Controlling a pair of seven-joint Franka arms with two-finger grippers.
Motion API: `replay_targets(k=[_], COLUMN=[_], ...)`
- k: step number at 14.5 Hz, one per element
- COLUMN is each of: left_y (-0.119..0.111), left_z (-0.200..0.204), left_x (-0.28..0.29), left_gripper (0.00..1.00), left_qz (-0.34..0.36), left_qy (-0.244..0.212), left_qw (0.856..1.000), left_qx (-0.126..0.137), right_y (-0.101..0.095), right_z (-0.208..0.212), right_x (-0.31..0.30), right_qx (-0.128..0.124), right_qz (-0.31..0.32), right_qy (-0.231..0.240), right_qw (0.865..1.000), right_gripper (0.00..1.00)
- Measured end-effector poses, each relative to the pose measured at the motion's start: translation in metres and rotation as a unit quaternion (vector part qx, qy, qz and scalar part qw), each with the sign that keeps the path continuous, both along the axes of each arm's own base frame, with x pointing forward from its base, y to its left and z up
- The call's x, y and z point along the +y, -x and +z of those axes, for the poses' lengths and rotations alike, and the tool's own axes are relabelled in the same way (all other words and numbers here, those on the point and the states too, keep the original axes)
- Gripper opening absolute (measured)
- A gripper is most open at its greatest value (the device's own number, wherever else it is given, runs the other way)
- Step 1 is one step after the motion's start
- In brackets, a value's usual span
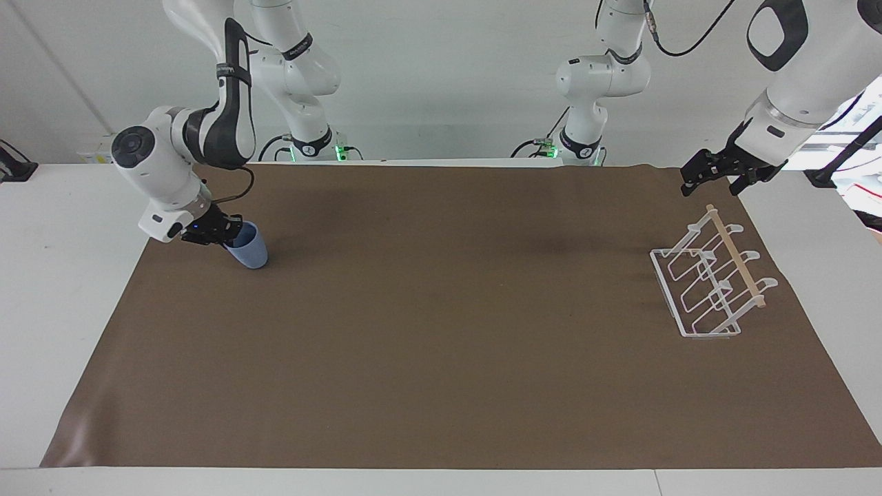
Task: Hang cup on cup holder
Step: 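Reach the right gripper to the blue cup and grasp its rim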
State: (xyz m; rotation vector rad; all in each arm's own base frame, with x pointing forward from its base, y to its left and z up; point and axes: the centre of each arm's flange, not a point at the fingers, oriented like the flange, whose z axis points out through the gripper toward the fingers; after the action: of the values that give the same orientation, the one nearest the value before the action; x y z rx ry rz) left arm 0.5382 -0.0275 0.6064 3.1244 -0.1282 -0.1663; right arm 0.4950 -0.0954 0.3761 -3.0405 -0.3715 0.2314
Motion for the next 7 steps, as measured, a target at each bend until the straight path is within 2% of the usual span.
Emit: replay_targets(k=[3, 5, 7], left_y=[0.0, 0.001, 0.002], left_z=[0.0, 0.0, 0.0], left_x=[0.0, -0.005, -0.024], left_gripper=[1.0, 1.0, 1.0], left_qz=[0.0, -0.005, -0.005], left_qy=[0.0, 0.0, 0.0], left_qw=[1.0, 1.0, 1.0], left_qx=[0.0, 0.001, 0.001], right_y=[-0.017, -0.029, -0.036], right_z=[0.036, 0.065, 0.08], right_x=[0.034, 0.073, 0.118], right_qx=[-0.006, -0.018, -0.018], right_qz=[-0.003, -0.015, -0.061], right_qy=[-0.054, -0.128, -0.207], right_qw=[0.999, 0.992, 0.976], right_gripper=[0.05, 0.05, 0.05])
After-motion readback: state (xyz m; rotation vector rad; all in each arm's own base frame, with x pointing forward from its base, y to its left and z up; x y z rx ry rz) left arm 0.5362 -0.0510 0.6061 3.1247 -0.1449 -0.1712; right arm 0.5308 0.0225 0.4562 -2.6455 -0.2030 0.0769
